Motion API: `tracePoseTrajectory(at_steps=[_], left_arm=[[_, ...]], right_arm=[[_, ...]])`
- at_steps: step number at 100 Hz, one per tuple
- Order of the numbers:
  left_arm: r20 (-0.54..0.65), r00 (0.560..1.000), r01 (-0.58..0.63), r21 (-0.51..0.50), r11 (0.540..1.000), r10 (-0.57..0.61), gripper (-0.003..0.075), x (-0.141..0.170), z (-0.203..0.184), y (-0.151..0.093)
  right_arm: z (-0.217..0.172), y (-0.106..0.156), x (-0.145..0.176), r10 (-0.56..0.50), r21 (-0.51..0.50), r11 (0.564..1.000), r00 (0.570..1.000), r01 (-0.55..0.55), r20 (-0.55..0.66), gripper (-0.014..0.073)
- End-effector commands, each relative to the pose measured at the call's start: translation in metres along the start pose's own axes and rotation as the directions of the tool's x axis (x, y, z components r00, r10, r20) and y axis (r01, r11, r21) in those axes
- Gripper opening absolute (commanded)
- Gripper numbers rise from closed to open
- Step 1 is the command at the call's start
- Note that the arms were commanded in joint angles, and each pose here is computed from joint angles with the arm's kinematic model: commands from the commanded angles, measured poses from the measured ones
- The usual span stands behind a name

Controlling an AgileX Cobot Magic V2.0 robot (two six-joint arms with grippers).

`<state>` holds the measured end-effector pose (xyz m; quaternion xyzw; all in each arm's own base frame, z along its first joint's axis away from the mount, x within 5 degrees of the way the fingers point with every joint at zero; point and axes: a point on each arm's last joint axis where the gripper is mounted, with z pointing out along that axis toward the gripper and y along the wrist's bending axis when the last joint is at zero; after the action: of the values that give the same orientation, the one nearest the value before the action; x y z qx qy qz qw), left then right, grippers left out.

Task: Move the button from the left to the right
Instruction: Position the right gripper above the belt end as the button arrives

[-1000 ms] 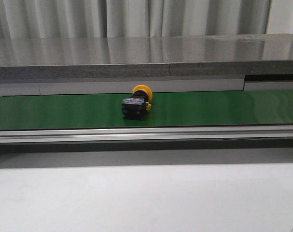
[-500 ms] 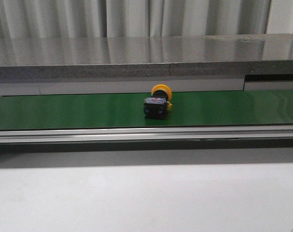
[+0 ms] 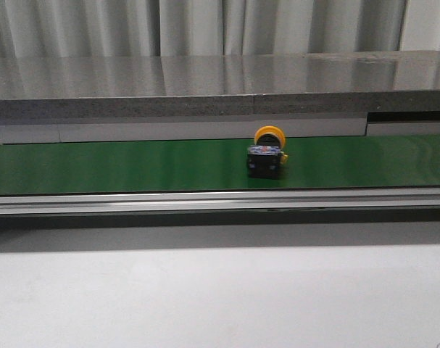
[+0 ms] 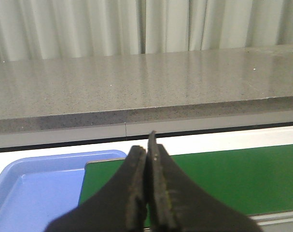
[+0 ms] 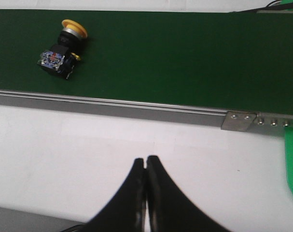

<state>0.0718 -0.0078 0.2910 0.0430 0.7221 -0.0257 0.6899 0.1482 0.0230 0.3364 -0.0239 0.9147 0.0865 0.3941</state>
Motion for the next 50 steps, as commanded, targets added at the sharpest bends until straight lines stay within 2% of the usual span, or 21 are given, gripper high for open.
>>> tracePoseTrajectory(at_steps=[1, 18, 25, 32, 50], left_arm=[[0.106, 0.994, 0.005, -0.01, 1.0, -0.004, -0.002, -0.017, -0.001, 0.001], [0.106, 0.994, 0.005, -0.01, 1.0, -0.004, -0.002, -0.017, -0.001, 0.001], [0.106, 0.994, 0.005, -0.01, 1.0, -0.004, -0.002, -0.017, -0.001, 0.001], [0.106, 0.994, 0.005, -0.01, 1.0, -0.004, -0.002, -0.017, -0.001, 0.001], [0.106, 0.994, 0.005, -0.01, 1.0, -0.004, -0.002, -0.017, -0.001, 0.001]], right_arm=[[-0.007, 0.003, -0.012, 0.0, -0.015, 1.0, 0.997, 0.001, 0.074, 0.0101], [-0.007, 0.003, -0.012, 0.0, -0.015, 1.0, 0.997, 0.001, 0.078, 0.0509], [-0.007, 0.003, -0.013, 0.003, -0.017, 1.0, 0.996, -0.001, 0.09, 0.0611], [-0.008, 0.004, -0.015, 0.019, -0.033, 0.999, 0.995, -0.015, 0.102, 0.0648], [0.003, 0.005, -0.021, 0.057, -0.059, 0.997, 0.992, -0.05, 0.116, 0.0646]])
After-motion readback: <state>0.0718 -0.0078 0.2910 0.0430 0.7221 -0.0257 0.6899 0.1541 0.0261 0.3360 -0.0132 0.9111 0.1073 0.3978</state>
